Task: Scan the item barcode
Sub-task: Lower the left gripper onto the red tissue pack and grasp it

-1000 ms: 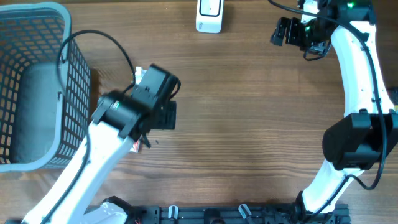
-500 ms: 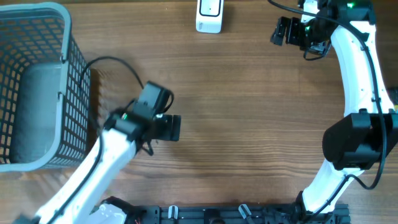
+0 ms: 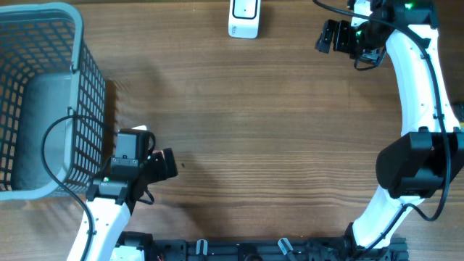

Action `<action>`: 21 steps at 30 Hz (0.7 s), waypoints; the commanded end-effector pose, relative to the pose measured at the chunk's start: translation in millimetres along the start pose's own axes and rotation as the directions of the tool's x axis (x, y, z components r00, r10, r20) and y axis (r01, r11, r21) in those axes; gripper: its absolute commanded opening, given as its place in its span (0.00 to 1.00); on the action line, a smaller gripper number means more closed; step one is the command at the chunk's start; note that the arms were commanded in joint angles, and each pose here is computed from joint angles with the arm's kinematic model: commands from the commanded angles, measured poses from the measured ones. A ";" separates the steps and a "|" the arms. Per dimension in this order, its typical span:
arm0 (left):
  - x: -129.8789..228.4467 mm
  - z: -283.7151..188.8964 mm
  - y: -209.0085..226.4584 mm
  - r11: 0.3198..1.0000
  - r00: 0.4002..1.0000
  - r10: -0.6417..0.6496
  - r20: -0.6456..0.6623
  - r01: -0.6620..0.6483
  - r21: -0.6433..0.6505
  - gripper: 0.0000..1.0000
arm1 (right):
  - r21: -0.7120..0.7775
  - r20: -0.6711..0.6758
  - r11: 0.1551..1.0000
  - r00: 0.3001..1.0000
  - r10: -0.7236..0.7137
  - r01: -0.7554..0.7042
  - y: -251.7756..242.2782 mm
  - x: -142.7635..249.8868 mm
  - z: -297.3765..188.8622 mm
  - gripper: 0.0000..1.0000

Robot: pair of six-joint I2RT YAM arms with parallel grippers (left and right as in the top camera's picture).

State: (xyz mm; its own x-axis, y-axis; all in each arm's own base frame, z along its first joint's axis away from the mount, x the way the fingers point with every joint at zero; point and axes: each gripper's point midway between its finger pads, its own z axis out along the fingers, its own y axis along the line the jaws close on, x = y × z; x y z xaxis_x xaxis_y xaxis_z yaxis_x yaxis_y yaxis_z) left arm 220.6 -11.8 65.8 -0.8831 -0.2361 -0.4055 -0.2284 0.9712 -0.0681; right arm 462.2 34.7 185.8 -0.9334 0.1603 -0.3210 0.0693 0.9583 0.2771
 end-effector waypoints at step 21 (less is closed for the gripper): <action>45.4 70.9 13.6 0.997 0.952 0.026 -0.304 -0.048 -0.066 1.00 | -0.013 0.017 1.000 1.000 -0.024 0.024 1.9 -4.5 0.0 1.00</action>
State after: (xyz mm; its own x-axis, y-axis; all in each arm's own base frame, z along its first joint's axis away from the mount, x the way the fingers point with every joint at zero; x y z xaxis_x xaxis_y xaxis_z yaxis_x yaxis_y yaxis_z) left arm 216.4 -7.1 -5.5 -0.9616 -0.2191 -0.1651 -0.2231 0.9748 0.0057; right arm 465.6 34.7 187.1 -0.9284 0.1602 -0.3353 0.0651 0.9584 0.2779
